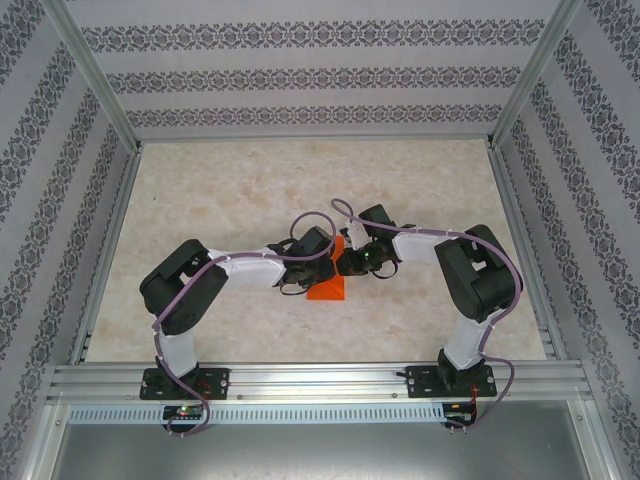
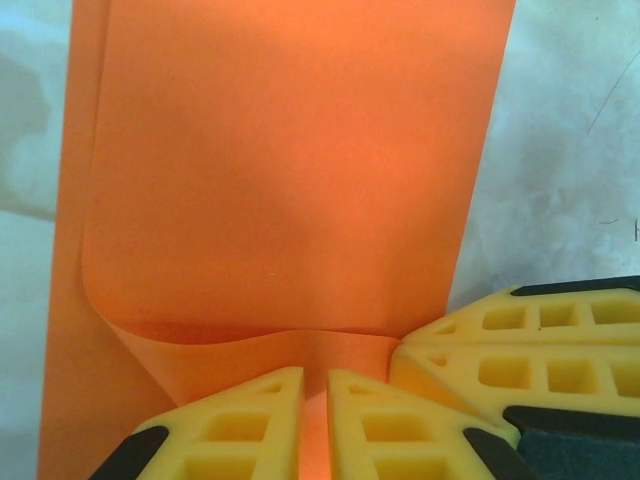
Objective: Fold a paper plane with a square sheet of paper (pick it up from the middle)
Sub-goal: Fold the triangle a second time at the center of the table.
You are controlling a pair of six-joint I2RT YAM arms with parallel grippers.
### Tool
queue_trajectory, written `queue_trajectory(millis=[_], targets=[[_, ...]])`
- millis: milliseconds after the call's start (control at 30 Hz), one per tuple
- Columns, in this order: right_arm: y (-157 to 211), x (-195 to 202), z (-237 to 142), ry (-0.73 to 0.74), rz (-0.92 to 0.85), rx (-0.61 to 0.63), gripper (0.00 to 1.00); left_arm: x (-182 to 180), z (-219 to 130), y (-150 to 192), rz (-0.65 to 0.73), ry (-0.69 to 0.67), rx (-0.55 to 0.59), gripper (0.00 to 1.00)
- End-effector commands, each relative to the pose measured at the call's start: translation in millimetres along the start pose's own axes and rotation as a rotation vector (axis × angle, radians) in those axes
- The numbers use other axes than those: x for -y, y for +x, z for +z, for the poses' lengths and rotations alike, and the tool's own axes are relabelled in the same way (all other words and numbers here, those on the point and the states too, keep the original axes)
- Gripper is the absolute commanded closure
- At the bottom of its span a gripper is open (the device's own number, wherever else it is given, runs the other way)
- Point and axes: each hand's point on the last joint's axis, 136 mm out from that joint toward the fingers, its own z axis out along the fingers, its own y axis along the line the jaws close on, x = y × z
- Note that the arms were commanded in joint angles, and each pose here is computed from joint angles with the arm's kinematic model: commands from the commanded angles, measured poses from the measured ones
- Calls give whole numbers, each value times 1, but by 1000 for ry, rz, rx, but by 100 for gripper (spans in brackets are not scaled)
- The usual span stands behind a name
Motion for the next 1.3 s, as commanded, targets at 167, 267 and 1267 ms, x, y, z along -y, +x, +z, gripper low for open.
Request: queue_trajectory(millis=[167, 267, 1267], targets=[[-16, -2, -28, 23, 39, 55, 77, -25, 9, 5, -21, -67, -6, 85], [-23, -8, -48, 34, 46, 101, 71, -25, 9, 5, -17, -65, -8, 85], [29, -53, -21, -219, 226, -38, 98, -22, 13, 7, 3, -67, -29, 85]])
